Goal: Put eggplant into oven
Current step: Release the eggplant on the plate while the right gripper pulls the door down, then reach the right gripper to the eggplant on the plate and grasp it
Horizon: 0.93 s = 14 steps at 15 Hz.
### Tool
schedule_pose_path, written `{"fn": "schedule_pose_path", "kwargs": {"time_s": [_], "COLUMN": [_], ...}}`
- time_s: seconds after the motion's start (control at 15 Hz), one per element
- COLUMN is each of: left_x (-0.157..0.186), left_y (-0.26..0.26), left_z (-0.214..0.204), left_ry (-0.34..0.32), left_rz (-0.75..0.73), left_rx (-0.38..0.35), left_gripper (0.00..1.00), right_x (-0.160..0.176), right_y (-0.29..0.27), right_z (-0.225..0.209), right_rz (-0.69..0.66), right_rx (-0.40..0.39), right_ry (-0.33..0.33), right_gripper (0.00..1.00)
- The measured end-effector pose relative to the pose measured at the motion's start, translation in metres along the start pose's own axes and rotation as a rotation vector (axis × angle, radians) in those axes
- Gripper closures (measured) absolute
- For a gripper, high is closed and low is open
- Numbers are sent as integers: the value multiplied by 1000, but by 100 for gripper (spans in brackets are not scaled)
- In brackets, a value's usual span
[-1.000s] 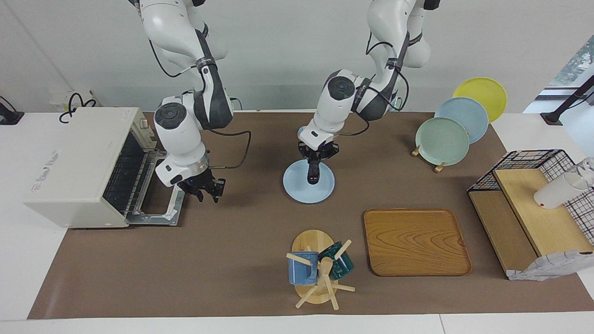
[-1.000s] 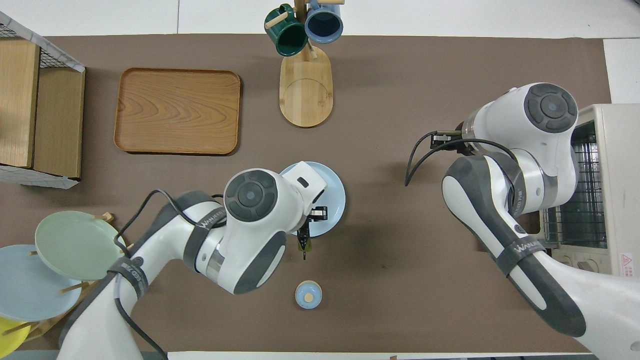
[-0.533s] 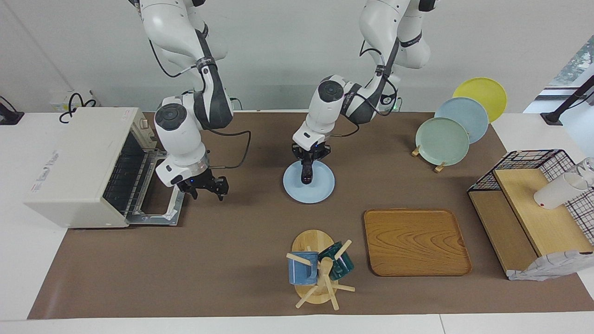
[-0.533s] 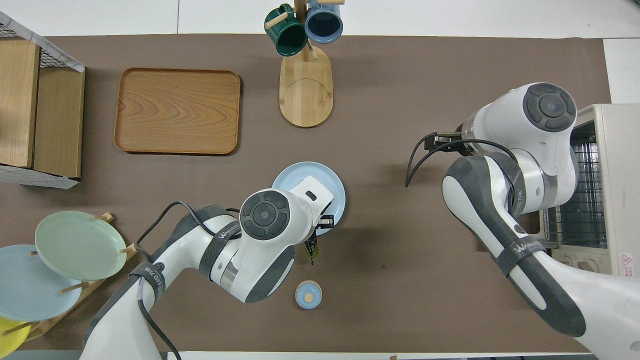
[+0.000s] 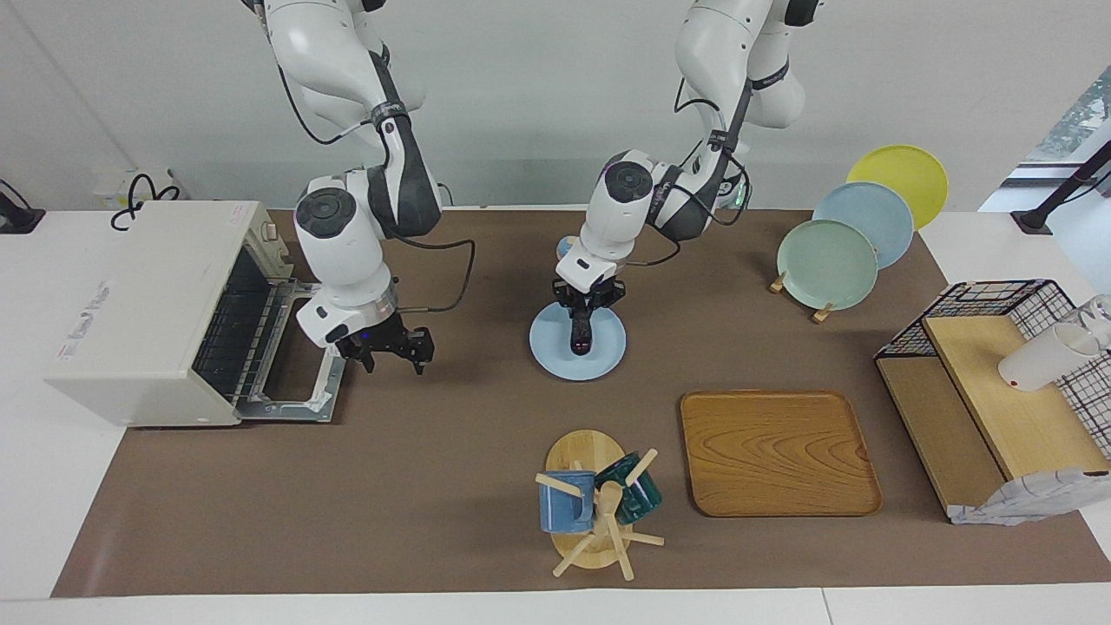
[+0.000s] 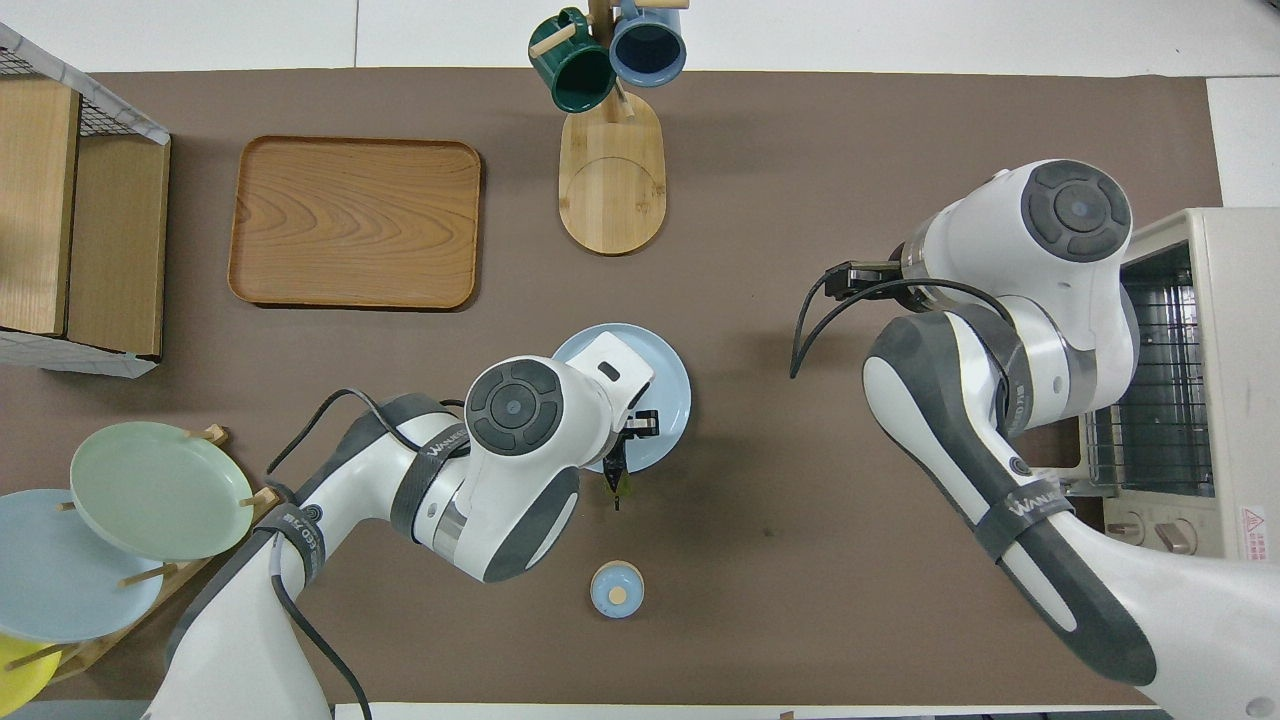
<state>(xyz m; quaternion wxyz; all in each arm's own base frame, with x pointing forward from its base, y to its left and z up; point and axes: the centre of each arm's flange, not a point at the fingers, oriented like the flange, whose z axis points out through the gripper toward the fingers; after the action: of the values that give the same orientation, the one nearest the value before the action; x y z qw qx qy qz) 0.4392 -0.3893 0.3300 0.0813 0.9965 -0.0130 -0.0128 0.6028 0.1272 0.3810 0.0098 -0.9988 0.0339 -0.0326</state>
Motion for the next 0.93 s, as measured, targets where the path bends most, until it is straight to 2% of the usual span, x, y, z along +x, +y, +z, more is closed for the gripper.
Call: {"fn": "schedule_pose_path", "kwargs": {"time_s": [0.13,0.27,0.4,0.53,0.73,0.93], "left_x": [20,45,66,85,102,98], "left_y": [-16,-39,-66,-109,-198,-264], "left_z": [-30,-80,-133,-181,-235,-265], "left_ry": [-3,-22,-23,-9,24,17], "left_rz": [-5,-19,-32,-26,1,43], "left_rx": [2,10,9,4,9,38], "left_gripper": [21,1,0,0,0,0], "right_x": [0,1,3,0,-18,-41], "right_y": [1,-1,-16,-58,-160,-252], "right_z": [0,-2,-14,-31,-49,-37], "right_rz": [1,0,3,28,46,27], "right_rx": [0,1,9,24,40,15], "right_ry": [0,3,12,31,31,56], "right_gripper": [0,0,0,0,0,0]}}
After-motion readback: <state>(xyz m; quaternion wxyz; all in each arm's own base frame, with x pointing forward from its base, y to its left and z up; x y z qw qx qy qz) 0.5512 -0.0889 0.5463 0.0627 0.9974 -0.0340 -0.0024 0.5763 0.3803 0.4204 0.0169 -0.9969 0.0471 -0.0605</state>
